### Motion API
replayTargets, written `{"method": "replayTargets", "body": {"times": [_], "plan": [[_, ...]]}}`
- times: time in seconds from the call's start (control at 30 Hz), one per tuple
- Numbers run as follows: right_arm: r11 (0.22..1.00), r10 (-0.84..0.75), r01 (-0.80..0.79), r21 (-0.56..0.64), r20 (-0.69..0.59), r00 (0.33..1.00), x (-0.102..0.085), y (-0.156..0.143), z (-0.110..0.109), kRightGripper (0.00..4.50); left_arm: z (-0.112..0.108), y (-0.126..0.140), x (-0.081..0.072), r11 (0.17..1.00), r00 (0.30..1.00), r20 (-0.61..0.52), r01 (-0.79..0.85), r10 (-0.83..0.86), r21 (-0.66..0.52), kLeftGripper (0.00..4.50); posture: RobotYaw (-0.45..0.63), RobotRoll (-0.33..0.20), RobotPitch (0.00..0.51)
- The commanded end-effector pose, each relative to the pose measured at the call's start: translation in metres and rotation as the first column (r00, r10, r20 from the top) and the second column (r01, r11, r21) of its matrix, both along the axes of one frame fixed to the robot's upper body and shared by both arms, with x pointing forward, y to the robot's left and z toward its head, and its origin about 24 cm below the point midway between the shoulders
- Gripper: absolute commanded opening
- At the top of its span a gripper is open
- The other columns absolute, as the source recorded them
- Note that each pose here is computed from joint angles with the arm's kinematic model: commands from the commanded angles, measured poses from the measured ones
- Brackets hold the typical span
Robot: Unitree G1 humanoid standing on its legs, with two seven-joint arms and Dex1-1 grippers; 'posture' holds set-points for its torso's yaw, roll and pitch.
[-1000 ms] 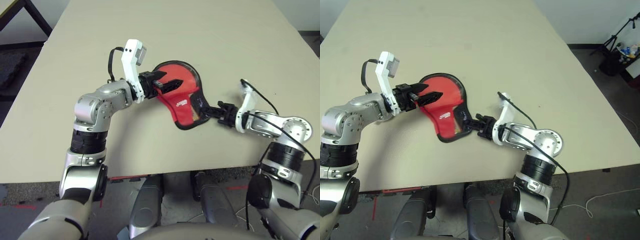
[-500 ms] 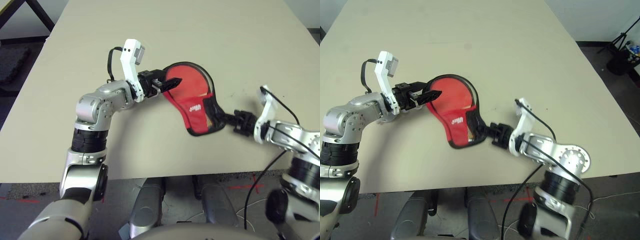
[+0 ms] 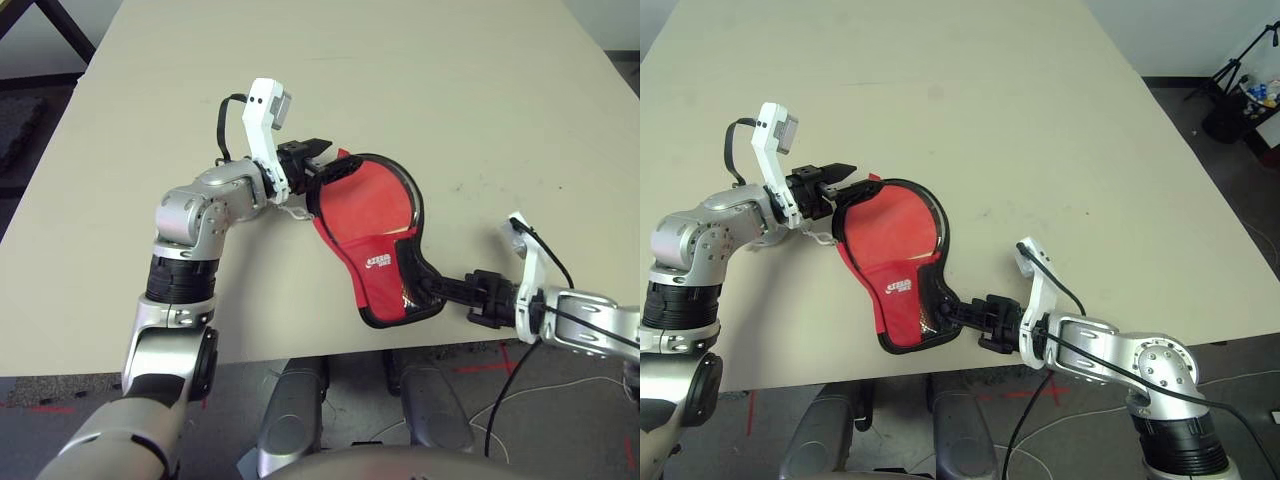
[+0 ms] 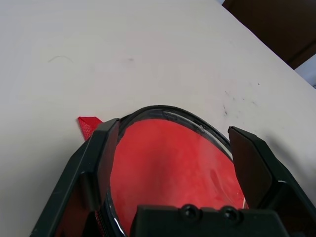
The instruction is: Store the ping-pong paddle in its case and zip it.
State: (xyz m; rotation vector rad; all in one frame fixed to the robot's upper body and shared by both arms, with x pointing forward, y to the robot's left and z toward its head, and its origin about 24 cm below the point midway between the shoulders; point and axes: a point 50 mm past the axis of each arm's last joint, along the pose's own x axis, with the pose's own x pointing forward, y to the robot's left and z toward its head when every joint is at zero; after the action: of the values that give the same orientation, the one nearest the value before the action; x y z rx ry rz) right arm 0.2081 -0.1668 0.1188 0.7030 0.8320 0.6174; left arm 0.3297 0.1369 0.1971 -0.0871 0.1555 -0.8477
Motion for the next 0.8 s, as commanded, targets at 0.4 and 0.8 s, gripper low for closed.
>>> {"method": "replayTargets", "body": {"times": [0.4, 0.8], "plan": [[0.987, -0.161, 0.161, -0.024, -0.016, 0.987, -0.001, -0.012, -0.002, 0.0, -0.003, -0.003, 0.005, 1.0, 1.0, -0.01, 0.015, -0.015, 0.019, 4.5, 0.03, 0.0, 0.27], [0.96, -0.271, 0.27, -0.078, -0.001, 0.963, -0.015, -0.037, 0.001, 0.0, -0.003, -0.001, 0.006, 1.0, 1.0, -0.009, 0.018, -0.018, 0.023, 4.5, 0.0, 0.0, 0.275]]}}
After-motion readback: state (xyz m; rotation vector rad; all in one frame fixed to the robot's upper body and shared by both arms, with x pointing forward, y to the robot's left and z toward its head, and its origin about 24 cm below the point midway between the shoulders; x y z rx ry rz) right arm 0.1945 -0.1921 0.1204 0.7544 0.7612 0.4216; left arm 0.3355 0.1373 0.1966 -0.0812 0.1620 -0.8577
